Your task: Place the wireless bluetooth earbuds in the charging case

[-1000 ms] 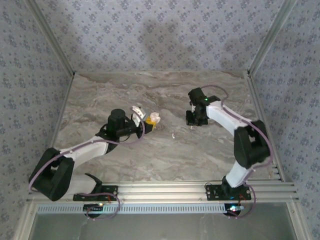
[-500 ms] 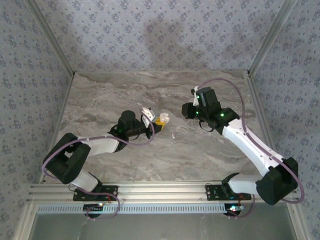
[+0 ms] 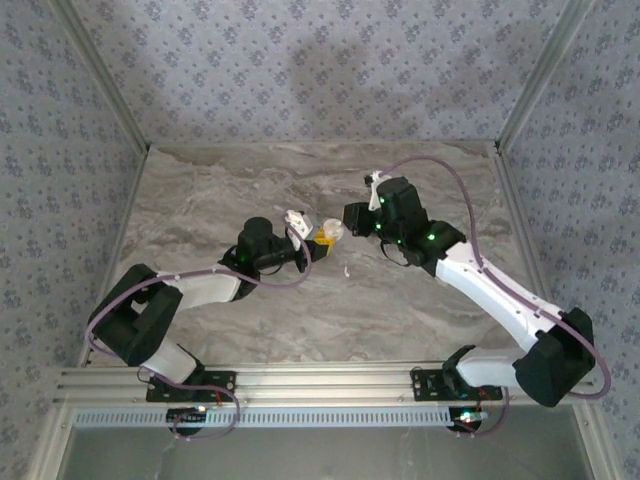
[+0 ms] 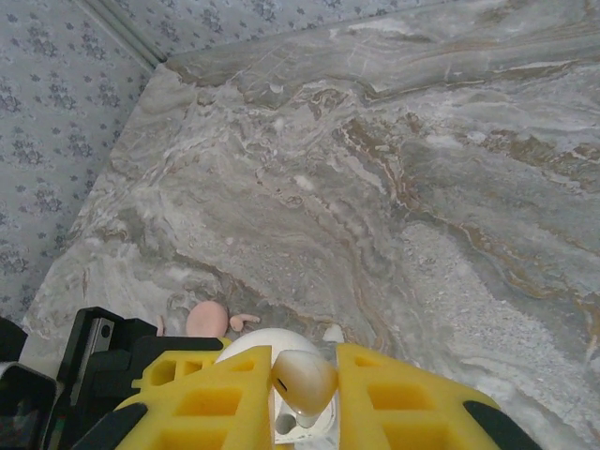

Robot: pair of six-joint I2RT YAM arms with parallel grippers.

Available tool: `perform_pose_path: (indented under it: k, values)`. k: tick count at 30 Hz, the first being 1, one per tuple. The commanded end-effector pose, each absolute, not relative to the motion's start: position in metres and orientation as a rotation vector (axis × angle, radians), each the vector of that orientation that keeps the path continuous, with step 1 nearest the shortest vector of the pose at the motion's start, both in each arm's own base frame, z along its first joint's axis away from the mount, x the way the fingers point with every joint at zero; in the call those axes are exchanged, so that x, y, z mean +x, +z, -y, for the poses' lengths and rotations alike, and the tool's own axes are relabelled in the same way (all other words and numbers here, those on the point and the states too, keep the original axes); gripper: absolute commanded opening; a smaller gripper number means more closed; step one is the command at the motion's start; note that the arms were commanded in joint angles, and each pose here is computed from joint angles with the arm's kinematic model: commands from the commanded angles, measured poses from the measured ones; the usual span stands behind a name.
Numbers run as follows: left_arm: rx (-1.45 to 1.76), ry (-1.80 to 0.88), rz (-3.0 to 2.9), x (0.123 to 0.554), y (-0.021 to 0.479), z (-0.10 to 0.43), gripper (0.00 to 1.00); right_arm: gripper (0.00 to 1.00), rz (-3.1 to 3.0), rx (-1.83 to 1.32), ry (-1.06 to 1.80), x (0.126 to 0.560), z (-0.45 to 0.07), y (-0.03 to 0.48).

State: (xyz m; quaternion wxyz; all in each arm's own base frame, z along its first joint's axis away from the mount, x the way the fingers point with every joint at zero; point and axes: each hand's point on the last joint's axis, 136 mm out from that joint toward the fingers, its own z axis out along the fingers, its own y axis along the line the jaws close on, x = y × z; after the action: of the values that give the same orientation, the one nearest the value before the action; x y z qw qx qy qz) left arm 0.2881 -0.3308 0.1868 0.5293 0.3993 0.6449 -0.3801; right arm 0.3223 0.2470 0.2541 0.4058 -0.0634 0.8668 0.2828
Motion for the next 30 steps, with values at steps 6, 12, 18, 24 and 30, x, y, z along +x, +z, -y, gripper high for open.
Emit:
perform_pose_path:
  k: [6,12,18,24,30]
  values:
    - [0.949,-0.925,-1.438,0.288,0.22,0.337,0.14,0.21,-2.205,-0.187,0.735,0.318,-0.263,0.245]
    - [0.938,-0.93,-1.432,0.288,0.224,0.336,0.14,0.21,-2.215,-0.207,0.704,0.316,-0.264,0.239]
    - [0.925,-0.929,-1.42,0.288,0.231,0.335,0.14,0.21,-2.24,-0.235,0.667,0.312,-0.265,0.229]
    - [0.913,-0.931,-1.41,0.288,0.236,0.334,0.14,0.21,-2.249,-0.247,0.612,0.311,-0.263,0.224]
    - [0.904,-0.93,-1.411,0.289,0.238,0.333,0.14,0.21,-2.238,-0.261,0.558,0.312,-0.261,0.224]
